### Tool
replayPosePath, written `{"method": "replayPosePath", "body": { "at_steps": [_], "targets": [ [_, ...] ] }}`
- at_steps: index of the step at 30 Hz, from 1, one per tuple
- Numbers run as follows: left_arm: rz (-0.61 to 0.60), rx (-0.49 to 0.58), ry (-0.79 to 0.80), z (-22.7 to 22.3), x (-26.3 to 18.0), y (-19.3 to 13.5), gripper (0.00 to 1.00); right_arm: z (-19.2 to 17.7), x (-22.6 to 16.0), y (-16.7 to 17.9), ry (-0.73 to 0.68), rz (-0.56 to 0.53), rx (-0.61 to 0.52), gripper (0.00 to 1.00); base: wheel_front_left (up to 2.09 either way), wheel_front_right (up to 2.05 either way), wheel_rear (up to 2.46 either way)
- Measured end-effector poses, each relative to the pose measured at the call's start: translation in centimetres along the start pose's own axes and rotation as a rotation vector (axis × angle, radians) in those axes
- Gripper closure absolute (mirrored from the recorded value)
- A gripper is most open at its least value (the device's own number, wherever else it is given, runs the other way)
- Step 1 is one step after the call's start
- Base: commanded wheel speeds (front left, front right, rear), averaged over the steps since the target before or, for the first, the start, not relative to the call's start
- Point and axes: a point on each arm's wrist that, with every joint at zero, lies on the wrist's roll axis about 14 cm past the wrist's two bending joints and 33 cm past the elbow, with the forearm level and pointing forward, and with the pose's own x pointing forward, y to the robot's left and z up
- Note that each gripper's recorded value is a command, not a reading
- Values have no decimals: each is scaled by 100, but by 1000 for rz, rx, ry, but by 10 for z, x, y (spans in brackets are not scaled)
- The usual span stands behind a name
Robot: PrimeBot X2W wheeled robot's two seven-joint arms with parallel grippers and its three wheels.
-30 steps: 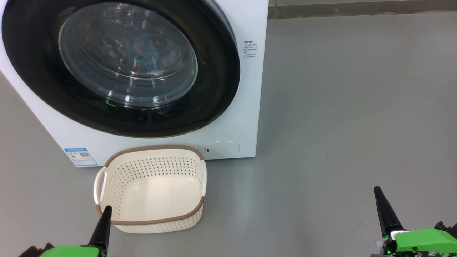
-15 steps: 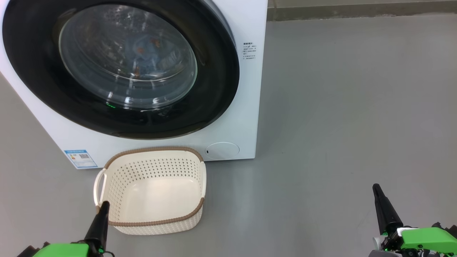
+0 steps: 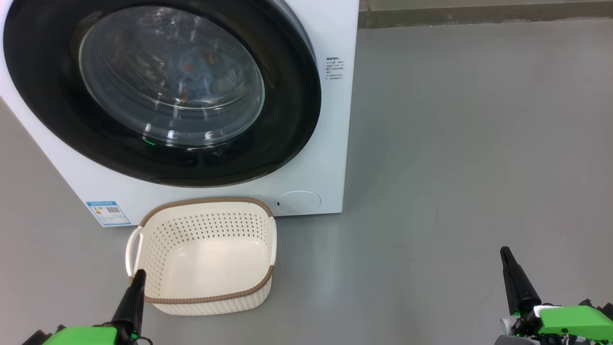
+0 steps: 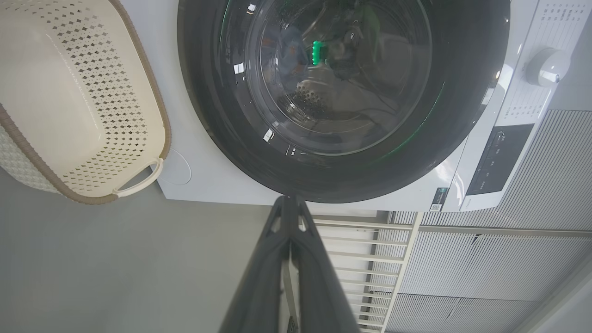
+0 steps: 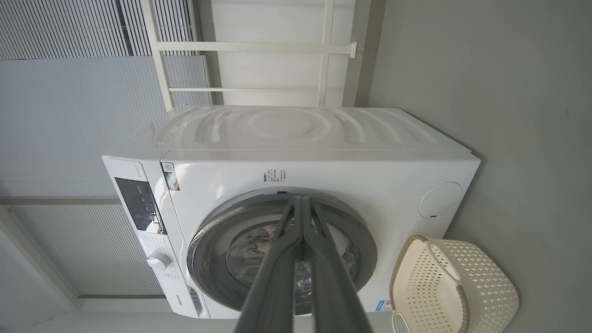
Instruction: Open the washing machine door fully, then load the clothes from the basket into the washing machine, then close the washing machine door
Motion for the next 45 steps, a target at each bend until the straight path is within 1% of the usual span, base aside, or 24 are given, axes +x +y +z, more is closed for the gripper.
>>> {"method": "replayPosePath", "body": {
  "at_steps": [45],
  "targets": [
    [-1, -2, -4, 3, 0, 0, 100, 0, 0, 0, 0, -3, 0, 100, 0, 0, 0]
  ]
}}
